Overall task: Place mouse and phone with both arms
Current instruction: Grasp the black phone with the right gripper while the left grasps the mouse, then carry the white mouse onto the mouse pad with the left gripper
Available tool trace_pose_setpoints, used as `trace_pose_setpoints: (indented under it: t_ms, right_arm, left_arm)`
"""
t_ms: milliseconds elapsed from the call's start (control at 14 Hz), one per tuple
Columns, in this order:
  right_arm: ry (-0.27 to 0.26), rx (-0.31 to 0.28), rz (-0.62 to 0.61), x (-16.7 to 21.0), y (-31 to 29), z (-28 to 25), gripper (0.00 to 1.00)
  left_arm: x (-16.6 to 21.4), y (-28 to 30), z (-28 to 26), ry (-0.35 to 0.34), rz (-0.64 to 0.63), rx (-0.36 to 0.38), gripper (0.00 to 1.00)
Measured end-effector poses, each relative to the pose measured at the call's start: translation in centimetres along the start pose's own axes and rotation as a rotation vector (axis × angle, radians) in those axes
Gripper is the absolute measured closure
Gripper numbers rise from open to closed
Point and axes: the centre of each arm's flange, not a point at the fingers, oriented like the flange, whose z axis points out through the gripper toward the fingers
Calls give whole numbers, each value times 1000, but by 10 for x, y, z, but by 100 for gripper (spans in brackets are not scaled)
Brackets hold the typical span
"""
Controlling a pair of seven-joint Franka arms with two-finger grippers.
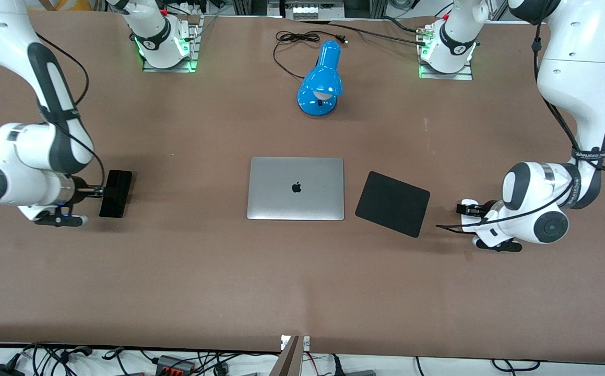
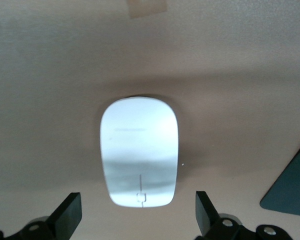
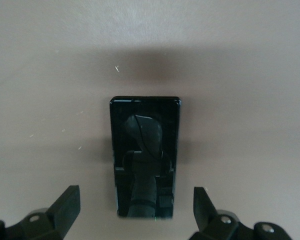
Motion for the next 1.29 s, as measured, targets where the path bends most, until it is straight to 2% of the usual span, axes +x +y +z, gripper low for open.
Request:
trace_pose_setpoints:
  t_ms: [143, 500, 714, 786, 929, 1000, 1143, 1286]
  right_arm:
    - [13, 4, 1, -1, 1, 30, 0]
    - [-10, 13, 25, -3, 15, 54, 0]
    - [-13, 18, 49, -3, 14, 56, 0]
    - [-18, 18, 64, -3, 14, 58, 0]
    - [-23, 20, 74, -3, 12, 63, 0]
    - [-23, 20, 74, -3, 11, 64, 0]
    - [-23, 21, 71, -2, 9, 65, 0]
    - [-22, 21, 70, -2, 8, 65, 0]
  left_arm:
    - [2, 2, 5, 0, 4, -1, 0]
    - [8, 3, 17, 17, 6, -2, 0]
    - [10, 2, 16, 23, 4, -1, 32]
    - [10, 2, 14, 27, 4, -1, 39]
    - [13, 9, 5, 31, -3, -6, 39]
    - [12, 19, 0, 7, -17, -12, 39]
    - [9, 53, -10, -41, -50, -7, 39]
    - [6, 101, -17, -54, -45, 9, 39]
